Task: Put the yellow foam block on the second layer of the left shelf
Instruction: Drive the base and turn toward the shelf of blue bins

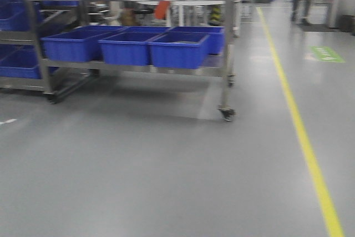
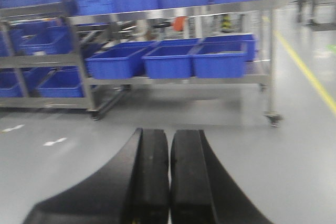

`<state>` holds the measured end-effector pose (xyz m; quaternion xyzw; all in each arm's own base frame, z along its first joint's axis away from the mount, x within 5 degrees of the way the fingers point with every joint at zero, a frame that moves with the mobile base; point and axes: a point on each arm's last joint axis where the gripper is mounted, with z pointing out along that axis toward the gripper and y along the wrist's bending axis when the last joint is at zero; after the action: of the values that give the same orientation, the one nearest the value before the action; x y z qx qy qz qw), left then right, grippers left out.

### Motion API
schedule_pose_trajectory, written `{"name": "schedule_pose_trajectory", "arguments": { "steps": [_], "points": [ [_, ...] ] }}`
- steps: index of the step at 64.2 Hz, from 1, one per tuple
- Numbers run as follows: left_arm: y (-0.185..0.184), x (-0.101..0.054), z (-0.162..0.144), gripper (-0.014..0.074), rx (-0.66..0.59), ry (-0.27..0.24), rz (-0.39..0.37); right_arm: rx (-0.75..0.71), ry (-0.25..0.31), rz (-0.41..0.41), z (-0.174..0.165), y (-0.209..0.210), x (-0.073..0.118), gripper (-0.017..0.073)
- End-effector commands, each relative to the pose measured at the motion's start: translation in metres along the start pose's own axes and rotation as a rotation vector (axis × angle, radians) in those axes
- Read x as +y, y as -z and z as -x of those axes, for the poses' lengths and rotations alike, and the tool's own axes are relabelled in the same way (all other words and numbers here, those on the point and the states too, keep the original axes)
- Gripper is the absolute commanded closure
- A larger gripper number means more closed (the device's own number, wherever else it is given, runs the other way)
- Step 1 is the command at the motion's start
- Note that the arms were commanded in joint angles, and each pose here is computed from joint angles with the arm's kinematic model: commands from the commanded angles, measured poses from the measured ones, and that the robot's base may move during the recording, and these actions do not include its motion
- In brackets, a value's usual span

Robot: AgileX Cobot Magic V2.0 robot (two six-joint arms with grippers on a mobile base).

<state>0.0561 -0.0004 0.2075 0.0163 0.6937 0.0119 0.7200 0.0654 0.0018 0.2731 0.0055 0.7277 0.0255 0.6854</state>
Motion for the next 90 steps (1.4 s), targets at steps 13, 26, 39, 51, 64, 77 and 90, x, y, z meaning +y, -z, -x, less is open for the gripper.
{"name": "schedule_pose_trajectory", "arguments": {
  "steps": [13,26,39,51,64,77,90],
  "points": [
    [0.001,0.0001,-0.0004,0.047,-0.076,0.014,0.004,-0.117,0.002,-0.001,0.0174,0.0014,0.0005,0.0053],
    [0.001,0.0001,-0.0004,0.047,-0.076,0.014,0.004,-0.117,0.002,-0.001,0.0174,0.0014,0.0005,0.0053],
    [0.001,0.0001,-0.0004,0.047,-0.076,0.014,0.004,-0.117,0.002,-0.001,0.0174,0.0014,0.0005,0.0053],
    [0.001,0.0001,-0.0004,0.047,-0.076,0.014,0.004,-0.117,0.002,-0.001,0.0174,0.0014,0.0005,0.0053],
    [0.001,0.0001,-0.0004,0.047,-0.076,0.014,0.004,-0.117,0.002,-0.001,0.0174,0.0014,0.0005,0.0053],
    [0.0009,0.0001,-0.0005,0.047,-0.074,0.014,0.004,-0.115,0.002,-0.001,0.0173,0.0011,0.0004,0.0053],
    [0.0009,0.0001,-0.0005,0.047,-0.074,0.014,0.004,-0.115,0.002,-0.001,0.0173,0.0011,0.0004,0.0053]
  ]
}}
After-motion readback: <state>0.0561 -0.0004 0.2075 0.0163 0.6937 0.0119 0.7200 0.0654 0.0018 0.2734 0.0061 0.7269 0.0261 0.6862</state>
